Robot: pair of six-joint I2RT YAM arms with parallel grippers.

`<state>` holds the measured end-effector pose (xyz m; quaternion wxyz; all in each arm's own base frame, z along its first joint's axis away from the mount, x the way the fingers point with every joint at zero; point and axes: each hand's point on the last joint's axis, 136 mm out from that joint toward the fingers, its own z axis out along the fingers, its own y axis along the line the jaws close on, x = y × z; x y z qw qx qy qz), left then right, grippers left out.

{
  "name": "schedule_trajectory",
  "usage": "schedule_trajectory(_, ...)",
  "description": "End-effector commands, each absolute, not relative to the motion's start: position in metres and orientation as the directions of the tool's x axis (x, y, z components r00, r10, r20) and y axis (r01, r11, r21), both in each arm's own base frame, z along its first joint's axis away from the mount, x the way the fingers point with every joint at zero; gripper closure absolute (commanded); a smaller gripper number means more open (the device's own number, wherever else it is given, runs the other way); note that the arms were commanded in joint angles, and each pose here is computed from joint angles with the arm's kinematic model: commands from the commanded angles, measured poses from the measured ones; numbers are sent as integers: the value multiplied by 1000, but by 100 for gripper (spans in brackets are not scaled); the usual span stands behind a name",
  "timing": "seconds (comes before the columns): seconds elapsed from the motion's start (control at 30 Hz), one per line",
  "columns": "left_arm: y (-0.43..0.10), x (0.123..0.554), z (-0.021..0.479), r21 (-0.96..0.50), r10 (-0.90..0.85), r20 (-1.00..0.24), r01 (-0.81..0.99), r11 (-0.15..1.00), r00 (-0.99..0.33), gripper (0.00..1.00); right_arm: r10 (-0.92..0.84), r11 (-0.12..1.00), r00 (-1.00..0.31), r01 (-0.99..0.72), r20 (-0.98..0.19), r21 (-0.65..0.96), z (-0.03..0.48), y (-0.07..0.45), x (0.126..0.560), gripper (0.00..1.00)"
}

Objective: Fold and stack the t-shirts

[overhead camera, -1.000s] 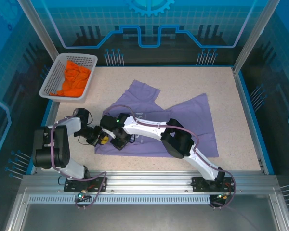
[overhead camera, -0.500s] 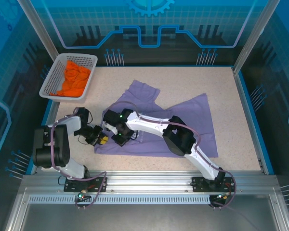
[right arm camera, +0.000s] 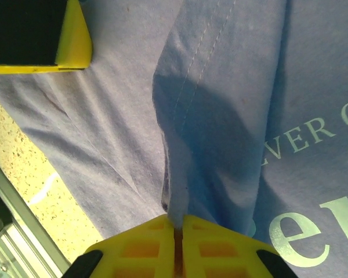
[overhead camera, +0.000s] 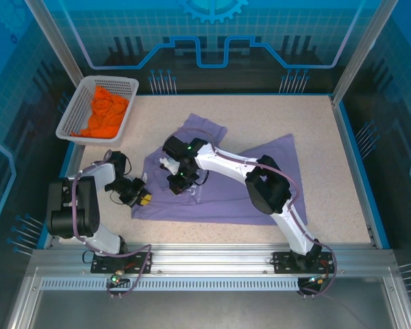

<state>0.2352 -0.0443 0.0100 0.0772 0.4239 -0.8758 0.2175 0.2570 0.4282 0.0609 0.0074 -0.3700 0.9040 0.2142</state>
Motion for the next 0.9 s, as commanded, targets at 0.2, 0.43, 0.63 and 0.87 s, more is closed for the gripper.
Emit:
schedule_trajectory(0.2,-17,221,-7,-180,-730,256,-773,608,-634,88,-584,680,-793,-595,-174,428,73,399,285,91)
schedule_trajectory(0.43,-15,220,-6,-174,-726,243,-766,619,-643,88,-497,743,-854,-510,-153,433,66,373,308,87)
schedule_trajectory(0.63,-13,217,-1,-167,-726,228,-761,627,-648,88,-303,886,-948,-319,-99,338,53,319,343,72)
schedule_trajectory(0.87,-7,234,37,-225,-751,128,-756,614,-648,72,-20,927,-988,-75,-152,369,94,256,373,56)
